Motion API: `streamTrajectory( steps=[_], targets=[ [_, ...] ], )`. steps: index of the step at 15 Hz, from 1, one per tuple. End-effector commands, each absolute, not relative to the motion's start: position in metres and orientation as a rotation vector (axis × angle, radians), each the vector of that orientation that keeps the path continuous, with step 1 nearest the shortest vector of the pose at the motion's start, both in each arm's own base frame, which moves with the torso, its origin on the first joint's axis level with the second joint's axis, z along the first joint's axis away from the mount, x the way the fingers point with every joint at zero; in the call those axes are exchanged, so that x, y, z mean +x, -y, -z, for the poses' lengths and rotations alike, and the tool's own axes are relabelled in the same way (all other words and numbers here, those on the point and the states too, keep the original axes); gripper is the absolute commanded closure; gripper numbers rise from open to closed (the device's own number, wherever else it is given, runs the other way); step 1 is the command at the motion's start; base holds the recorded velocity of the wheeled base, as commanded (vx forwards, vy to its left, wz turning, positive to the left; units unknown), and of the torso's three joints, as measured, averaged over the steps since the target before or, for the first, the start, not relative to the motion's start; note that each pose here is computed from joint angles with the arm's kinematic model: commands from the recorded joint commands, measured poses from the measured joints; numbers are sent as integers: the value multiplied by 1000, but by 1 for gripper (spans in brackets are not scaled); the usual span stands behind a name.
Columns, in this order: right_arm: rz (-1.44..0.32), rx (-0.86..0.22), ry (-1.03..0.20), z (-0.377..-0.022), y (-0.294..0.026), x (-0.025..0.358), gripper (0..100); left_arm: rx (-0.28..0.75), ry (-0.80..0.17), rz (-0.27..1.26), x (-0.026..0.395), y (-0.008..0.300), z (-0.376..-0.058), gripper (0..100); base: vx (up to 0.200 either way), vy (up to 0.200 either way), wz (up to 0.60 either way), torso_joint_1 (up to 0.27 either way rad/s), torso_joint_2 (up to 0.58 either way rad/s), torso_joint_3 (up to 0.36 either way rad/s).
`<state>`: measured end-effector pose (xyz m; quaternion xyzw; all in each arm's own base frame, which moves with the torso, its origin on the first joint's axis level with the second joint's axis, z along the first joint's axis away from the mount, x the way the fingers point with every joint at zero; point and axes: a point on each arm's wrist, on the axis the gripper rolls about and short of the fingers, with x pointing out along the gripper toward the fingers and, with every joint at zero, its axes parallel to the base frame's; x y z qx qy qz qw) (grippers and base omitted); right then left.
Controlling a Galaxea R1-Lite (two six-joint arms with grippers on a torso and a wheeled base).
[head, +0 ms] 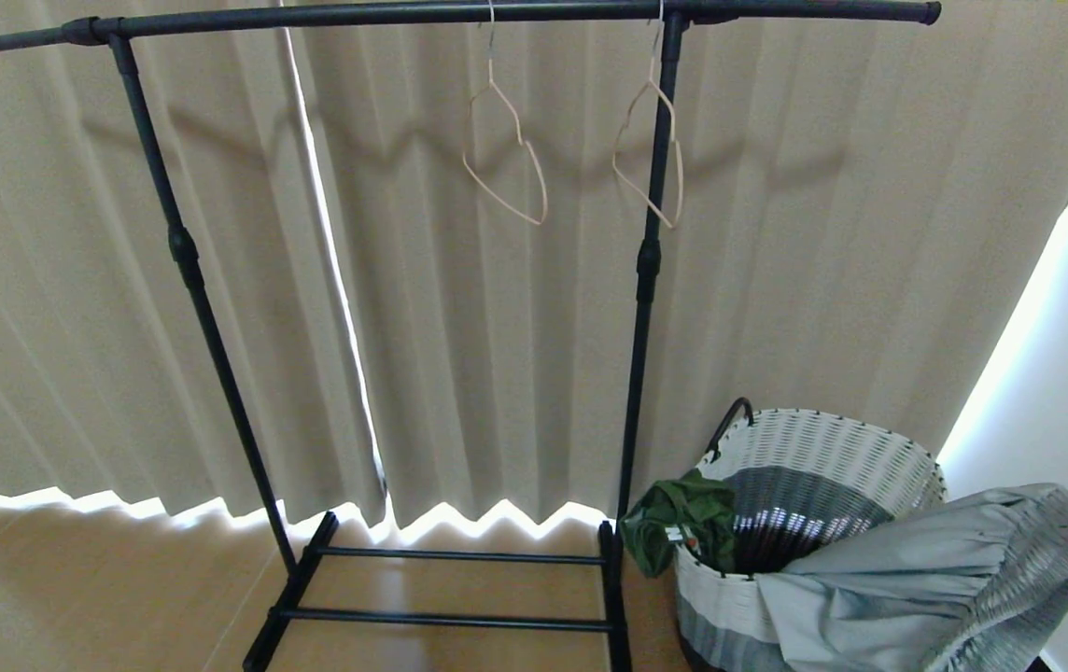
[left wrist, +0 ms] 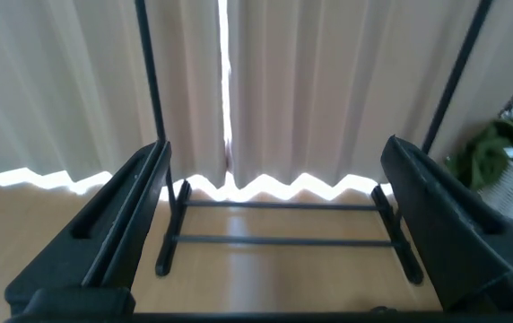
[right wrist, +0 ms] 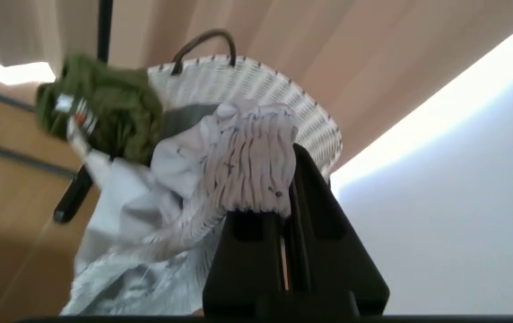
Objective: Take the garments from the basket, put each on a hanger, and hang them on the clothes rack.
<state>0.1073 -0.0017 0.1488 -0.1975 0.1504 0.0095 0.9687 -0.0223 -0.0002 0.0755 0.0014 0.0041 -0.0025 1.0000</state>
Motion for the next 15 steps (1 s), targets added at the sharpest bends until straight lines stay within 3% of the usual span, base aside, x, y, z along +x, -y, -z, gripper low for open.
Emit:
streamTrajectory(
  steps=[1, 6, 15],
  targets=[
    [-19, -399, -305, -149, 2, 108, 100, 3, -9, 5, -22, 0, -75, 0, 0, 0, 0, 0, 0, 0],
    [-26, -400, -307, -149, 1, 108, 100, 3, -9, 5, -22, 0, -75, 0, 0, 0, 0, 0, 0, 0],
    [-27, -400, -305, -149, 1, 108, 100, 2, -9, 3, -22, 0, -75, 0, 0, 200, 0, 2, 1, 1]
  ],
)
